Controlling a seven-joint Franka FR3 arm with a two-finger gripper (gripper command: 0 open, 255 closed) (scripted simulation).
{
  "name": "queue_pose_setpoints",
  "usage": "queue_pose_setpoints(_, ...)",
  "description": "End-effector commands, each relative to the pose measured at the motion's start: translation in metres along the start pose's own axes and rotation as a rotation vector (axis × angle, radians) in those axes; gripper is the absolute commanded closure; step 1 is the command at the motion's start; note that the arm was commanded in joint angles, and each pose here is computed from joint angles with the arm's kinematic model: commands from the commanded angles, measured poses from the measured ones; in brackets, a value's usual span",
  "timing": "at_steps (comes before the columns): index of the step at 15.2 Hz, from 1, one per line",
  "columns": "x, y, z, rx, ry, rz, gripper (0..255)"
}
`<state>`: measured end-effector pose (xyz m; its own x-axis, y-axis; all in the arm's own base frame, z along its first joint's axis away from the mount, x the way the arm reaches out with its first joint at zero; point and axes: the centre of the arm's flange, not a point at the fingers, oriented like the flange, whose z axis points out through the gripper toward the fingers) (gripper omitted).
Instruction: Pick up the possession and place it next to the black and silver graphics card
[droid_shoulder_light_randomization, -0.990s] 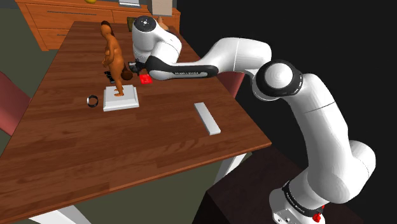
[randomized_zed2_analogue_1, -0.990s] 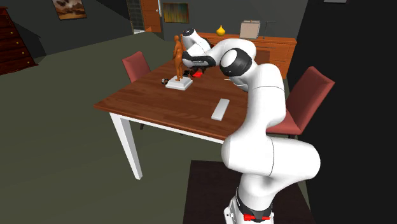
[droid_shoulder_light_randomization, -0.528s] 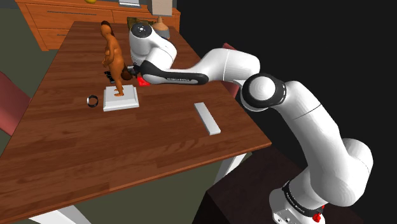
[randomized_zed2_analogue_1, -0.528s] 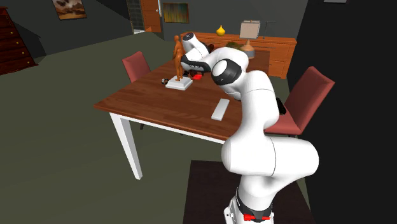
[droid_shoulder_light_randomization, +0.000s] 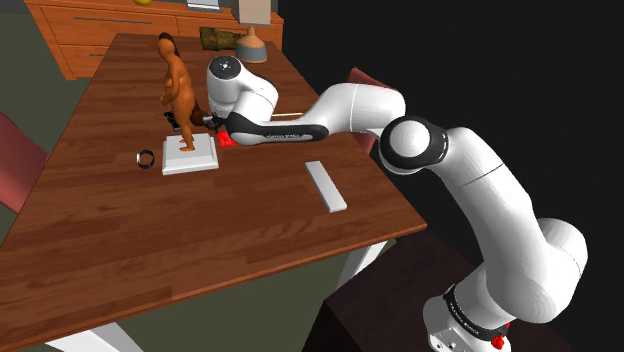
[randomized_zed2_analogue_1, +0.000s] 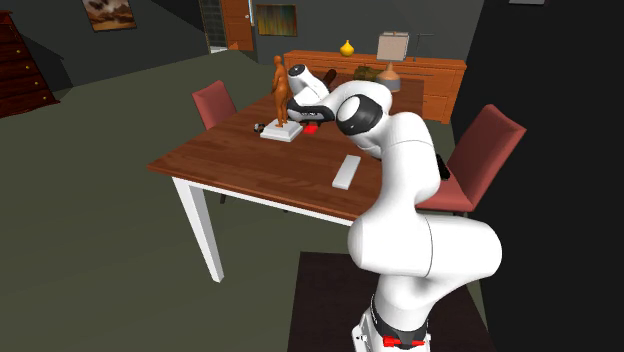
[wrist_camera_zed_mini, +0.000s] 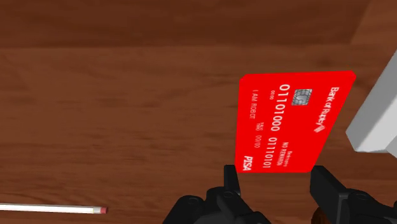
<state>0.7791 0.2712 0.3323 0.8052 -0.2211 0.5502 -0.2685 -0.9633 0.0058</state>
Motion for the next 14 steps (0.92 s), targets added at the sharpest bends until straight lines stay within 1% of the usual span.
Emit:
queue_pose_setpoints(1, -0.0048, -0.0006, 0.0080, 0.000, 0.000, 0.000, 255)
queue_pose_setpoints(8, -0.0048, -0.0006, 0.0080, 0.000, 0.000, 0.000, 255)
queue_pose_setpoints(9, -0.0048, -0.0012, 0.0080, 0.000, 0.000, 0.000, 0)
queue_pose_setpoints(14, -0.0048, -0.0006, 0.0080, 0.000, 0.000, 0.000, 0)
